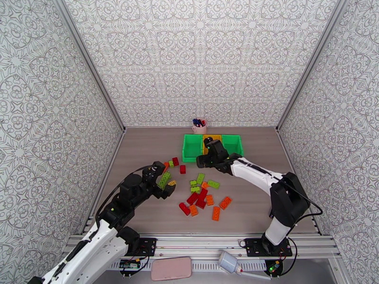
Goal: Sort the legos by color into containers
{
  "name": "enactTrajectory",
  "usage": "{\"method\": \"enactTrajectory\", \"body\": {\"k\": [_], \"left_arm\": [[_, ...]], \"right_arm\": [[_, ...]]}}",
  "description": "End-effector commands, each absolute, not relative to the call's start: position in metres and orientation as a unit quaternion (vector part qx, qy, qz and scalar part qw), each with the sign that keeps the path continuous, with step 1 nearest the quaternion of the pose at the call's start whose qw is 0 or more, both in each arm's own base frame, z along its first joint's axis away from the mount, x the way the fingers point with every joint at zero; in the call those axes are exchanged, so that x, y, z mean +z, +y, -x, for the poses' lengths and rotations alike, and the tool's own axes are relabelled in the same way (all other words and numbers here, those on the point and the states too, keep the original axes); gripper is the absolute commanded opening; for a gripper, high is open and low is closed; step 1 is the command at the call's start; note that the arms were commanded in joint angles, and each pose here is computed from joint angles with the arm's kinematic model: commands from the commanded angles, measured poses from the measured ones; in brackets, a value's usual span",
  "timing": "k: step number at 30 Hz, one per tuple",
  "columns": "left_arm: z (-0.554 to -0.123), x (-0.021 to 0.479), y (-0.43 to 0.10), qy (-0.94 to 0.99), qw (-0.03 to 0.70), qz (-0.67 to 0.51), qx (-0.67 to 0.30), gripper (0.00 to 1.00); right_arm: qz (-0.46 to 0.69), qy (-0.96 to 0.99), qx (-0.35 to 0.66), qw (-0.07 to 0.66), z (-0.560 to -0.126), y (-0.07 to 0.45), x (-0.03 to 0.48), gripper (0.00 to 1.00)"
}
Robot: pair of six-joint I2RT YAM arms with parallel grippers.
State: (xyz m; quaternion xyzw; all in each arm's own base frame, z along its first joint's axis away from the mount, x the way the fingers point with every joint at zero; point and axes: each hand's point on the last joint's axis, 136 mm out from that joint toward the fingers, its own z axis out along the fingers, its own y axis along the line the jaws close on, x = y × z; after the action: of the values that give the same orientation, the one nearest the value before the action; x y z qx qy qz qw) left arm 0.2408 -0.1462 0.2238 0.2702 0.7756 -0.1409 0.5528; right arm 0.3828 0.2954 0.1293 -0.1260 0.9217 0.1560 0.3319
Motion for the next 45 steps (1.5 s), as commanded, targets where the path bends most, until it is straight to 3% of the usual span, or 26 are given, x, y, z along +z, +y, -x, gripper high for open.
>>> {"method": "enactTrajectory", "body": {"k": [1,10,14,22,31,37,45], "left_arm": [[-0.228,0.223,-0.141,0.783,0.536,-0.283,-0.136,1.0],[-0.223,0.223,-0.136,0.784,0.54,-0.278,-0.132,1.0],[-0.222,0.222,-0.138,0.783,0.539,-0.278,-0.137,1.0],[-0.222,0.22,-0.14,0.783,0.539,-0.278,-0.136,1.0],[-0.221,0.218,-0.141,0.783,0.539,-0.278,-0.138,1.0],[-0.222,0.22,-0.144,0.779,0.545,-0.272,-0.147,1.0],[-0.231,0.229,-0.161,0.755,0.576,-0.248,-0.191,1.0]], "right_arm": [[0.121,0.923,0.147,0.334,-0.384,0.323,0.122,0.86],[0.165,0.927,0.123,0.314,-0.383,0.385,0.084,0.87],[0.169,0.931,0.114,0.304,-0.391,0.395,0.067,0.82],[0.177,0.935,0.103,0.291,-0.4,0.406,0.045,0.69],[0.182,0.936,0.1,0.285,-0.402,0.408,0.039,0.45],[0.188,0.928,0.117,0.299,-0.398,0.408,0.067,0.28],[0.168,0.898,0.147,0.379,-0.388,0.373,0.138,0.26]]}}
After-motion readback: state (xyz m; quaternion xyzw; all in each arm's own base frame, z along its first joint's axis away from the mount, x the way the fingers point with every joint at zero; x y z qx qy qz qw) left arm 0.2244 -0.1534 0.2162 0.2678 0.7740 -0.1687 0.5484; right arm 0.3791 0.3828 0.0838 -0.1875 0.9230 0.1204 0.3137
